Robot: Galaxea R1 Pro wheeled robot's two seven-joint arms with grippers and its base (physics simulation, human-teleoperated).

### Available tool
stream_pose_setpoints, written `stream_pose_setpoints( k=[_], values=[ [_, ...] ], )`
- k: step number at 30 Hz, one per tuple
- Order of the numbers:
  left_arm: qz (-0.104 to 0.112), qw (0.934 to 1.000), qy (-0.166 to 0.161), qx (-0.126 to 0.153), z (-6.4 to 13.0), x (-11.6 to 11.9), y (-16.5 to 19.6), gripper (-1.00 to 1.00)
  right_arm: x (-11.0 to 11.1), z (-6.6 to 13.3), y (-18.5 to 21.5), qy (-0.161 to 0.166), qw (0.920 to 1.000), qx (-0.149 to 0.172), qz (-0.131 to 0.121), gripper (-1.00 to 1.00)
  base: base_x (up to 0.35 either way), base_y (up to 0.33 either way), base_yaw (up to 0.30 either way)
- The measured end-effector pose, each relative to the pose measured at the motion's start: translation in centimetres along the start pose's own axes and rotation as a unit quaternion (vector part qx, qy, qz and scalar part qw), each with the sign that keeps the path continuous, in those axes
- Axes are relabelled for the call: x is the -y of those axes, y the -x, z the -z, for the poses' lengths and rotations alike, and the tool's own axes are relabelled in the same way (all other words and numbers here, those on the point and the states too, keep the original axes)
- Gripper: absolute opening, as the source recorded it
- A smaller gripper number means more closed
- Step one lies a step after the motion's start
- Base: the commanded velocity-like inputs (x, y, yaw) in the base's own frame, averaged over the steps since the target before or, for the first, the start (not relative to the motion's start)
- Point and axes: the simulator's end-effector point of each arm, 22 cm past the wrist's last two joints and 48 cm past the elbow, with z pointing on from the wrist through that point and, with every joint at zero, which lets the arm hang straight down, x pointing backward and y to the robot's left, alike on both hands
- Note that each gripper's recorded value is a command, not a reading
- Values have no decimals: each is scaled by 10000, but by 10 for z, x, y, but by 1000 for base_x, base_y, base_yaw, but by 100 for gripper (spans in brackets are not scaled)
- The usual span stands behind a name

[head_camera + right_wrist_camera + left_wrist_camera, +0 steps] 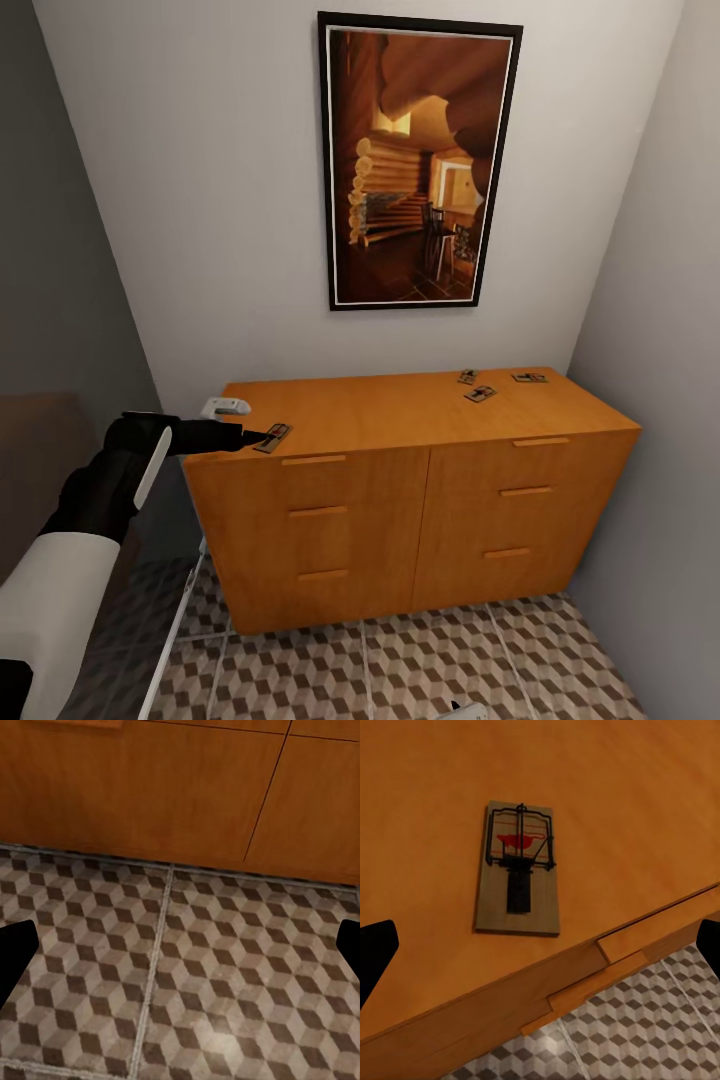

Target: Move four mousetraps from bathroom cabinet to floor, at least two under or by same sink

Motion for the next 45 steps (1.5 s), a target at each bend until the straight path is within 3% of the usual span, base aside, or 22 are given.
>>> stream_pose_setpoints(
  k=[45],
  values=[
    [-7, 10000, -6, -14, -1, 1, -1, 100, 0, 0, 0, 2, 10000, 1, 3, 100, 32, 0, 0]
  ],
)
